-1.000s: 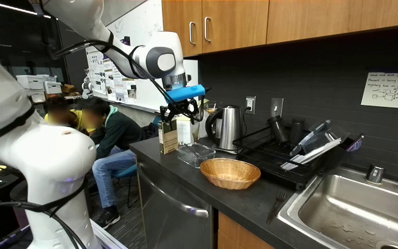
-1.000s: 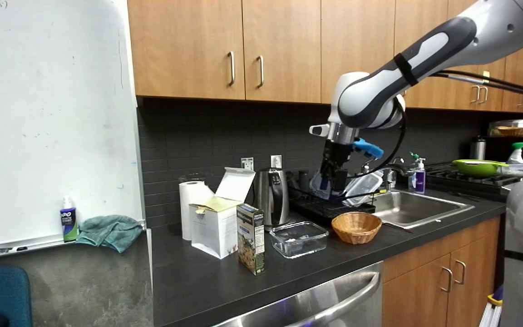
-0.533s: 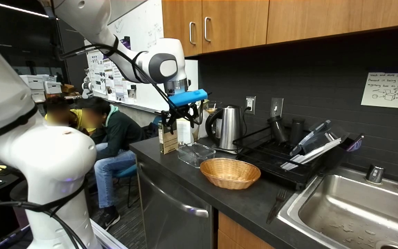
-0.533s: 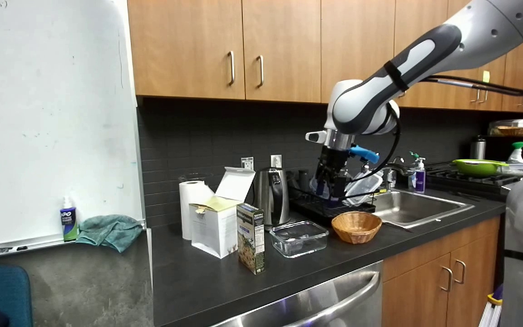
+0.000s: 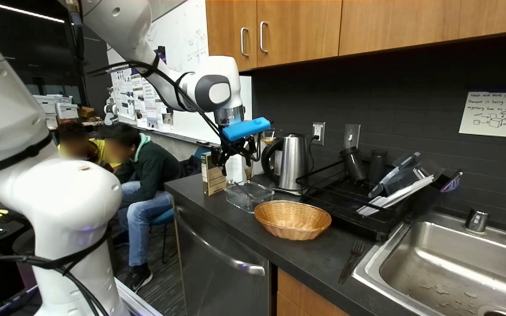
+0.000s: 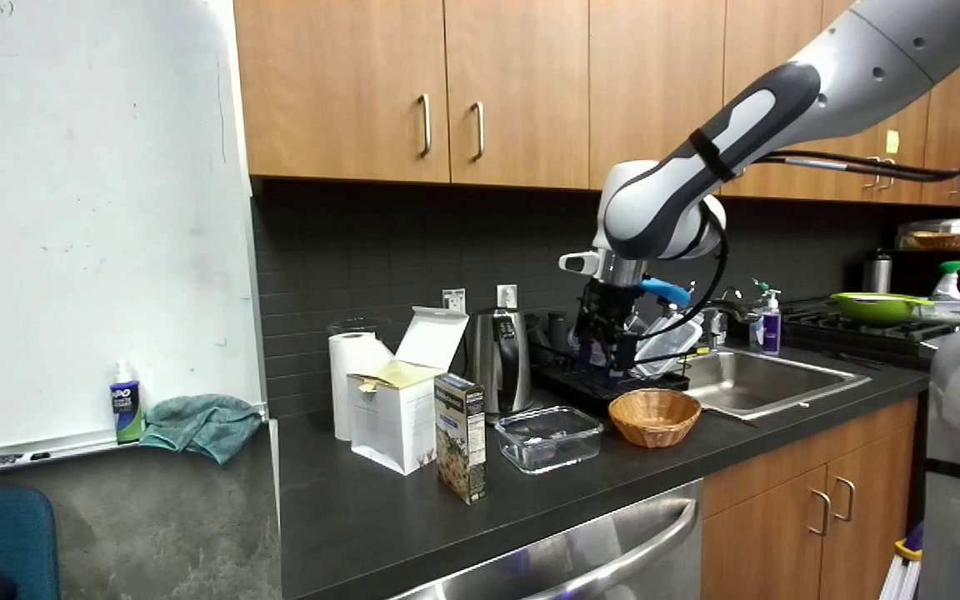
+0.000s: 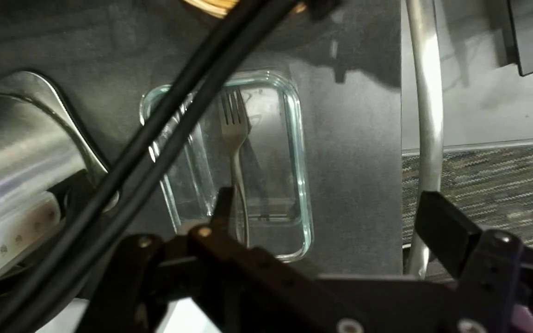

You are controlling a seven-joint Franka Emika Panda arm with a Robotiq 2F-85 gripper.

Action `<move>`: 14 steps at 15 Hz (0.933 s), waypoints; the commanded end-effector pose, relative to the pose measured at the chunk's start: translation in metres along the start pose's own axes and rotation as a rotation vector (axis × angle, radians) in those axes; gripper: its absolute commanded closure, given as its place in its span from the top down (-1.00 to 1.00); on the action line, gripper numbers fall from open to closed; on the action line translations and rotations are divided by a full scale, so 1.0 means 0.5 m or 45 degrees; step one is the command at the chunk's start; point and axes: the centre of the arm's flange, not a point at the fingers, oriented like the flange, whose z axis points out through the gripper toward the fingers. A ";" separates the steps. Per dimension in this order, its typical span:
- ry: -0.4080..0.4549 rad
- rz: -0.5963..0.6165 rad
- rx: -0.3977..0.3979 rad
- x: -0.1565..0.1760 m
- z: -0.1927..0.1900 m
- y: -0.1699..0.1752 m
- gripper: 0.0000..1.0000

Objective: Use the silver spoon in the glass bowl to place contents from the bowl into the basket.

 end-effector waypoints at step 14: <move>0.142 -0.166 -0.056 0.022 0.062 0.061 1.00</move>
